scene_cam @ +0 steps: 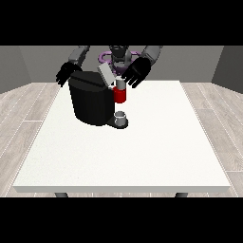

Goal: Insert the coffee pod into the coffee machine and close the lid

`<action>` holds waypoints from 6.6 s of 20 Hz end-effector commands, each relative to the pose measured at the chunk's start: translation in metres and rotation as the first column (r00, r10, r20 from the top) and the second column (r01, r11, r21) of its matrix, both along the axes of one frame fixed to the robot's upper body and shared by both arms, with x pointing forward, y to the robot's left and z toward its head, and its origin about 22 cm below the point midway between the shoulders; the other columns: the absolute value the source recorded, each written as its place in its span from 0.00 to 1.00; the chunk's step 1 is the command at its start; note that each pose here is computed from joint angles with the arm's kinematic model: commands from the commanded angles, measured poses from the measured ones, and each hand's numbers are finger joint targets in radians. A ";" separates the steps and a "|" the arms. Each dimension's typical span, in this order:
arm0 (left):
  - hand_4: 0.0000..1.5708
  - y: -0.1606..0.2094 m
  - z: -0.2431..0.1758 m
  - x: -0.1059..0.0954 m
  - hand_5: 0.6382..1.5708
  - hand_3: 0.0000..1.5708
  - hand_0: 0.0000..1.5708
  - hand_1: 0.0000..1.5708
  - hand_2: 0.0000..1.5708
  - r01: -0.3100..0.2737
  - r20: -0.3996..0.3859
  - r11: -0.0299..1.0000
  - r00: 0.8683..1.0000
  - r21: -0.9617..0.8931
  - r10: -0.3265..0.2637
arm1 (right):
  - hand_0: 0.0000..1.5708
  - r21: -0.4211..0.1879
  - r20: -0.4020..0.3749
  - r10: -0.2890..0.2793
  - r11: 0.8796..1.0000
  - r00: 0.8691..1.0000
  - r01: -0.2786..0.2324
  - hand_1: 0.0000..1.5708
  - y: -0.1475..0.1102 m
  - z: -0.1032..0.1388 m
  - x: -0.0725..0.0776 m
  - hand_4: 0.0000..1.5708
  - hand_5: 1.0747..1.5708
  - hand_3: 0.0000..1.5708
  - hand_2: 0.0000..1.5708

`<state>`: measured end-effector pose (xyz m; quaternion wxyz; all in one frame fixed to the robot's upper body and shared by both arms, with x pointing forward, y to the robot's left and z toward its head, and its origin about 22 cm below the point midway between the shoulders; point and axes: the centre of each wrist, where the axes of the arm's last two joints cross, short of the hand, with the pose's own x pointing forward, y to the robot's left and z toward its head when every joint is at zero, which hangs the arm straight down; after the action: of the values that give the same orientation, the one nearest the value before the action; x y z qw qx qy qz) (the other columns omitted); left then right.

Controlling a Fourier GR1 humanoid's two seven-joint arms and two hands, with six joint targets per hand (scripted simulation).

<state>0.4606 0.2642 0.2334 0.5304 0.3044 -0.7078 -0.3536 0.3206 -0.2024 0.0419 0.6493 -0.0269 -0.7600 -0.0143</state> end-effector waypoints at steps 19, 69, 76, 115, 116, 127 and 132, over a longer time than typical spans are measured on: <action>0.31 -0.031 -0.020 0.004 1.00 0.75 0.75 0.75 0.80 0.049 -0.025 0.999 0.999 0.021 -0.049 | 0.00 0.032 0.005 -0.028 0.999 1.000 0.027 0.00 -0.018 0.000 0.002 0.29 1.00 0.00 0.00; 0.00 -0.003 -0.023 -0.001 1.00 0.00 0.00 0.00 0.00 0.102 -0.107 0.981 0.991 0.165 -0.085 | 0.00 0.058 -0.050 -0.090 0.994 0.995 0.093 0.00 -0.022 -0.039 -0.020 0.27 1.00 0.00 0.00; 0.00 -0.015 -0.087 -0.008 1.00 0.00 0.00 0.00 0.00 0.104 -0.193 0.965 0.969 -0.241 -0.153 | 0.00 0.039 -0.159 -0.178 0.982 0.971 0.186 0.00 -0.058 -0.070 -0.044 0.27 1.00 0.00 0.00; 0.00 -0.025 -0.240 -0.132 1.00 0.00 0.00 0.00 0.00 -0.023 -0.221 0.568 0.934 -0.823 -0.282 | 0.00 -0.088 -0.081 0.083 0.992 0.993 -0.090 0.00 -0.073 -0.003 0.003 0.00 1.00 0.00 0.00; 0.00 -0.026 -0.244 -0.139 1.00 0.00 0.00 0.00 0.00 -0.077 -0.271 0.565 0.925 -0.822 -0.267 | 0.00 -0.074 -0.116 0.122 0.989 0.986 -0.131 0.00 -0.040 -0.014 -0.001 0.00 1.00 0.00 0.00; 0.00 -0.005 -0.233 -0.162 1.00 0.00 0.00 0.00 0.00 -0.048 -0.211 0.592 0.955 -0.805 -0.209 | 0.00 -0.085 -0.084 0.165 0.981 0.983 -0.172 0.00 -0.033 0.013 0.036 0.00 1.00 0.00 0.00; 0.00 0.000 -0.208 -0.155 1.00 0.00 0.00 0.00 0.00 0.007 -0.150 0.602 0.966 -0.798 -0.210 | 0.00 -0.154 -0.053 0.171 0.972 0.984 -0.177 0.00 -0.048 0.020 0.050 0.00 1.00 0.00 0.00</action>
<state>0.3091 0.2650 0.0169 0.6774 -0.0474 -0.7312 -0.0645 0.3575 -0.2444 0.0536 0.6630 0.0016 -0.7428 0.0928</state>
